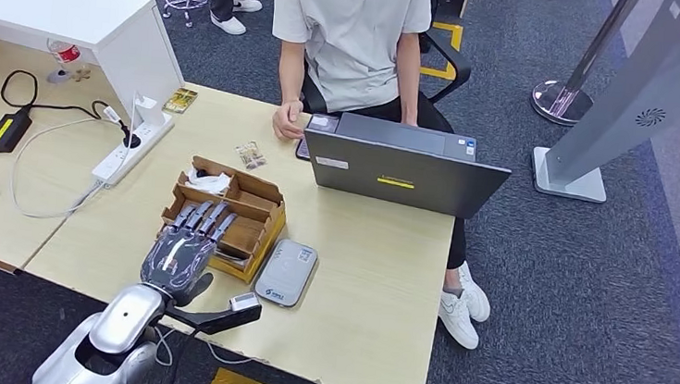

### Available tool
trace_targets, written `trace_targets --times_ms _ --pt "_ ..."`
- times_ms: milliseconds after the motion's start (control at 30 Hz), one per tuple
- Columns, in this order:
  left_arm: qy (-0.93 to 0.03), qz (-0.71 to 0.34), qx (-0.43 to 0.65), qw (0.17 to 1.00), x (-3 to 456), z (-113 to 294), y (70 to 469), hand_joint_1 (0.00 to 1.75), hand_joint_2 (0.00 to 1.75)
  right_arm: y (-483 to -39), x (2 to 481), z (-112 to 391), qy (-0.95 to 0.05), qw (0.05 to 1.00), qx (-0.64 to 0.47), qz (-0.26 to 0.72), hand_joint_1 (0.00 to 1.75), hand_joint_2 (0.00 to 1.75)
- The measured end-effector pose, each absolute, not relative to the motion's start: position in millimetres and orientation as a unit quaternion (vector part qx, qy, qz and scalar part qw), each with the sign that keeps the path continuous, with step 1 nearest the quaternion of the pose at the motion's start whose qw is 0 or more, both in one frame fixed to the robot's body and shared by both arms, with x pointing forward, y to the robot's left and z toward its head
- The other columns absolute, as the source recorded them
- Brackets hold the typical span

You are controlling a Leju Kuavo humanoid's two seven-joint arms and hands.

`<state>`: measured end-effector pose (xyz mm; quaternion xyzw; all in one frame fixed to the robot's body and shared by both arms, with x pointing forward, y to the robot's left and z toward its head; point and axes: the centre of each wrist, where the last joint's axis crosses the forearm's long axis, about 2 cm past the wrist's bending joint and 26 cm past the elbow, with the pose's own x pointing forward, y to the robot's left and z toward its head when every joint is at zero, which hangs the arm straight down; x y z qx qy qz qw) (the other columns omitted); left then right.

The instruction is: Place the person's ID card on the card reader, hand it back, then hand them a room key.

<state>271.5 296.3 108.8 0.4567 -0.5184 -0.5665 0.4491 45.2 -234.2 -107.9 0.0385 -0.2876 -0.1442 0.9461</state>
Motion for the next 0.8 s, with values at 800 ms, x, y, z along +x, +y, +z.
trace_targets --times_ms 800 --pt "-0.506 -0.563 0.462 0.462 274.6 105.9 298.5 0.48 1.75 -234.8 44.8 -108.0 -0.283 0.947 0.038 -0.145 0.0 0.0"
